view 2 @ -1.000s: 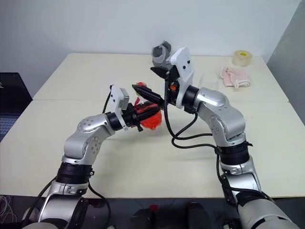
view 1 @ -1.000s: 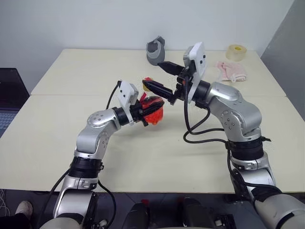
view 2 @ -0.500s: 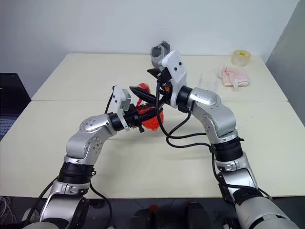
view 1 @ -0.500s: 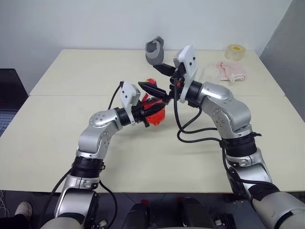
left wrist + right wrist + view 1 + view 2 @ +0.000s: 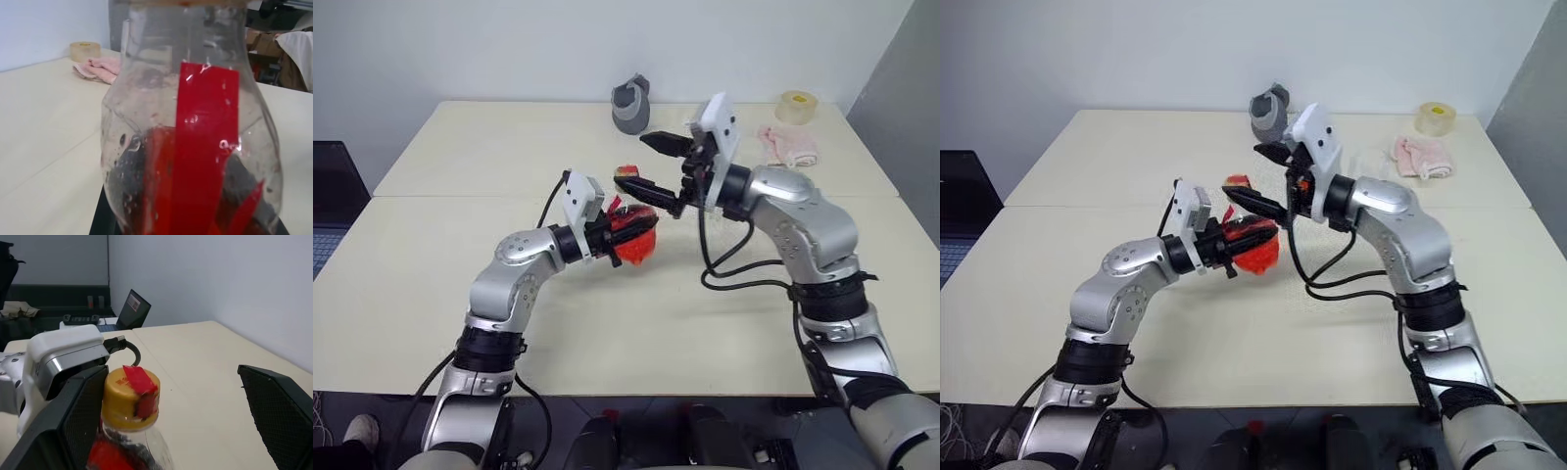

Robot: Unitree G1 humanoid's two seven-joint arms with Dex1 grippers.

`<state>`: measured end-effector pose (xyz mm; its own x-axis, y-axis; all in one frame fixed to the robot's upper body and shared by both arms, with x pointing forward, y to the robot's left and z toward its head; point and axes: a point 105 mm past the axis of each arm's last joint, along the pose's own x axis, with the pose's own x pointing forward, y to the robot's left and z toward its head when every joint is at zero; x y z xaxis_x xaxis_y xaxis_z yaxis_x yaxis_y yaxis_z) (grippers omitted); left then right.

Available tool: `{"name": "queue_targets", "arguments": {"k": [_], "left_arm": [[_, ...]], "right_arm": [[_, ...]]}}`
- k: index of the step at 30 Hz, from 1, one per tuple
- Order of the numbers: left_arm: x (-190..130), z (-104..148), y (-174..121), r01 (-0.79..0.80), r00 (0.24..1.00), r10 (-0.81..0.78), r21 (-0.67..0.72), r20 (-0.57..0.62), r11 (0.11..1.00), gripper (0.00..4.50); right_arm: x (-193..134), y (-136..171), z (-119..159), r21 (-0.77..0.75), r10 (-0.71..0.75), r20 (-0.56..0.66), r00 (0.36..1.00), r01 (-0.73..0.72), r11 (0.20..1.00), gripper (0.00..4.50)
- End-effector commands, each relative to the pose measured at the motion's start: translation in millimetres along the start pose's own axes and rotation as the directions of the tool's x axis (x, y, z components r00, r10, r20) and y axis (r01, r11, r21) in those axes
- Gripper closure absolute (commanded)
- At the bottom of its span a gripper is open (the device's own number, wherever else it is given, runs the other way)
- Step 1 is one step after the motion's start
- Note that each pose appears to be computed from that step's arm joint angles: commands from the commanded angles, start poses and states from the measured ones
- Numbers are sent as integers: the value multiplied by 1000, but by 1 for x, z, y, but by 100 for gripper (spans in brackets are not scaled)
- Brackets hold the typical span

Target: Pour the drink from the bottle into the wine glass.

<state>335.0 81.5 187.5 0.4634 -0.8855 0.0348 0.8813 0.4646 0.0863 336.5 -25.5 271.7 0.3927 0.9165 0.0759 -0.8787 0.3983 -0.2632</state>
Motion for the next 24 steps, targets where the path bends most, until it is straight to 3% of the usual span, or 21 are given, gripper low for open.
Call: {"name": "queue_targets", "arguments": {"k": [1, 6, 15, 24], "left_arm": [[-8, 33, -11, 35, 995, -42, 78, 87, 996, 351], [-9, 37, -5, 16, 996, -24, 96, 86, 995, 351], [-6, 35, -5, 27, 996, -35, 90, 86, 996, 351], [-1, 32, -5, 39, 996, -45, 83, 81, 996, 351]], "right_arm": [[-33, -21, 6, -8, -83, -14, 996, 83, 997, 0], [-43, -16, 0, -11, -46, -45, 998, 45, 999, 0], [-25, 17, 10, 55, 111, 43, 993, -113, 992, 0], [10, 14, 23, 40, 61, 127, 990, -67, 997, 0]]}}
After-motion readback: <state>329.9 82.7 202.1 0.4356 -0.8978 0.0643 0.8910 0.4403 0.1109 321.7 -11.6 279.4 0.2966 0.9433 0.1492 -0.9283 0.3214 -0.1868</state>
